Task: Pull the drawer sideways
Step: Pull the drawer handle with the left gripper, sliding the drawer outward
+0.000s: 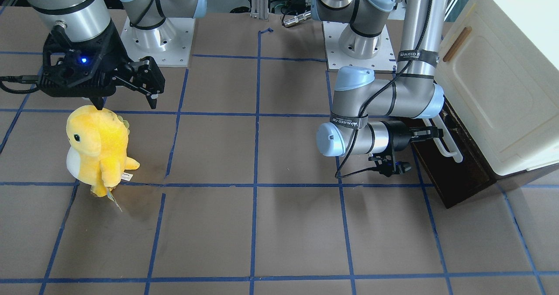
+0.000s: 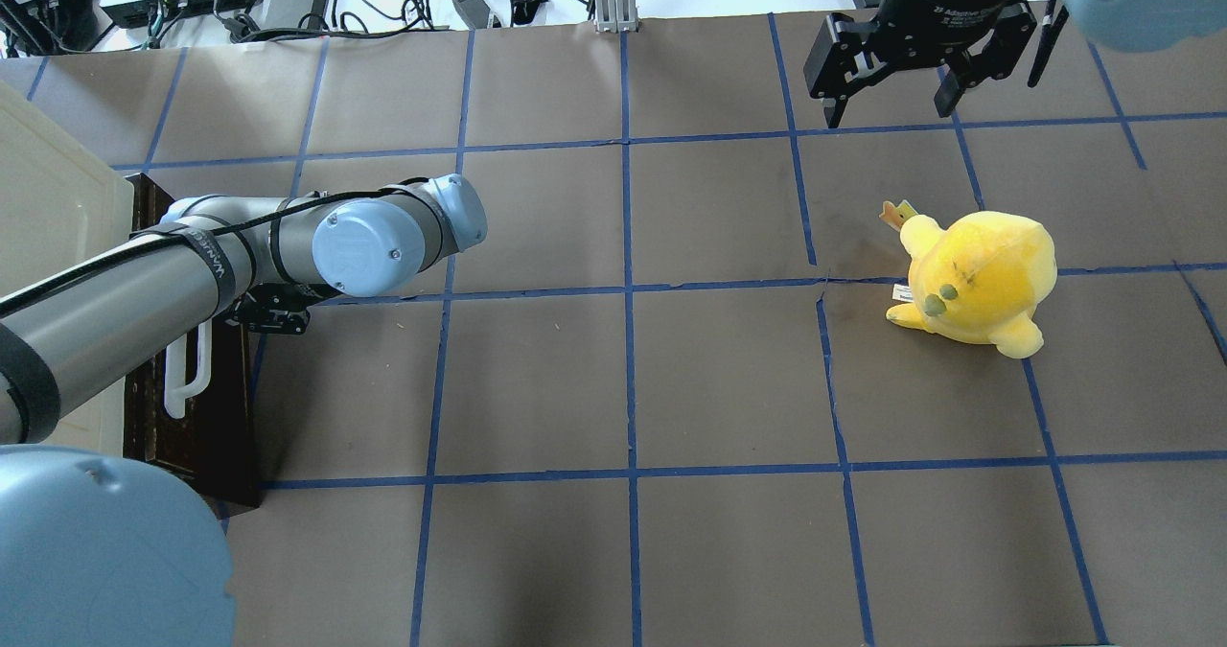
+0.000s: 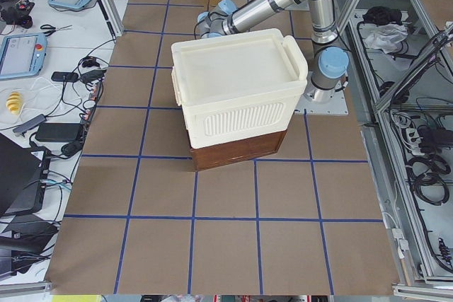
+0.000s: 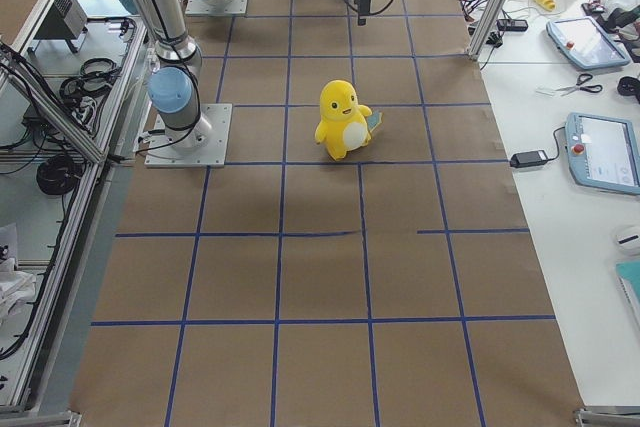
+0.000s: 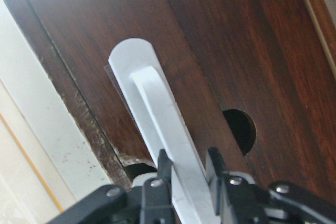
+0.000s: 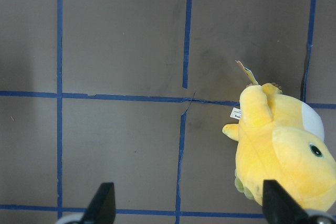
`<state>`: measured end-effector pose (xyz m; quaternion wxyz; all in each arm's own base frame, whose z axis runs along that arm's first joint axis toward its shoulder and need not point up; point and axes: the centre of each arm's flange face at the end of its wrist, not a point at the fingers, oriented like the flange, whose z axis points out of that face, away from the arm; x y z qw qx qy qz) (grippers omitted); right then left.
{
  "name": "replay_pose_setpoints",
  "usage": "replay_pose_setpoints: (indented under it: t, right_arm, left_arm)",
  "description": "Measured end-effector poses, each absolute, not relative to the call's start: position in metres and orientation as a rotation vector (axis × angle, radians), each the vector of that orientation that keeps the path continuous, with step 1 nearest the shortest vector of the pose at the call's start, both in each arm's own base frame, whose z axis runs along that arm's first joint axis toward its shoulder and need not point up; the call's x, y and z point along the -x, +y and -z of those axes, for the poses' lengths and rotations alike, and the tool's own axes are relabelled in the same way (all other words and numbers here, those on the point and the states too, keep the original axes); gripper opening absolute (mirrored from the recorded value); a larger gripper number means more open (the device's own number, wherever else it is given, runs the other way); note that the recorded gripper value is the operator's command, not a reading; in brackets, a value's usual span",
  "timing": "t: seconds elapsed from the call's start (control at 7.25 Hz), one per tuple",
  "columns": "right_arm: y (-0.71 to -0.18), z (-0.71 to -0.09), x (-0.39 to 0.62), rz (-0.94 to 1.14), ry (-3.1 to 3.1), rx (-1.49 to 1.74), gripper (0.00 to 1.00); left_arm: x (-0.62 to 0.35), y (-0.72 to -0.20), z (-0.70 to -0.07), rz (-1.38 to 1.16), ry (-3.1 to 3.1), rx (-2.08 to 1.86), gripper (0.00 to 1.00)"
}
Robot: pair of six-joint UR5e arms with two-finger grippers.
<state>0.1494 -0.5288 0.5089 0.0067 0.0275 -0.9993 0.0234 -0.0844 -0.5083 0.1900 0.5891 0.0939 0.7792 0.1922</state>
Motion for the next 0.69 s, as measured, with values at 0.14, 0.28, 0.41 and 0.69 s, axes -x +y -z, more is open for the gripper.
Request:
replay_pose_setpoints:
  t: [0.14, 0.28, 0.41, 0.69]
  right_arm:
    - [-0.529, -0.509, -0.149, -0.073, -3.126, -0.086, 1.00]
    - [-0.529, -0.509, -0.149, -0.073, -3.126, -0.086, 1.00]
    - [-0.529, -0.509, -0.149, -0.073, -3.126, -0.086, 1.00]
    - [-0.529, -0.509, -0.149, -0.073, -3.126, -0.086, 1.00]
  left_arm:
    - [0.089, -0.508, -0.191, -0.439, 1.814, -0.226, 0.09]
    - [0.094, -0.509, -0.193, -0.430, 1.816, -0.229, 0.09]
    - [0.098, -0.509, -0.194, -0.423, 1.821, -0.230, 0.09]
    - [0.103, -0.510, -0.195, -0.418, 1.821, -0.238, 0.09]
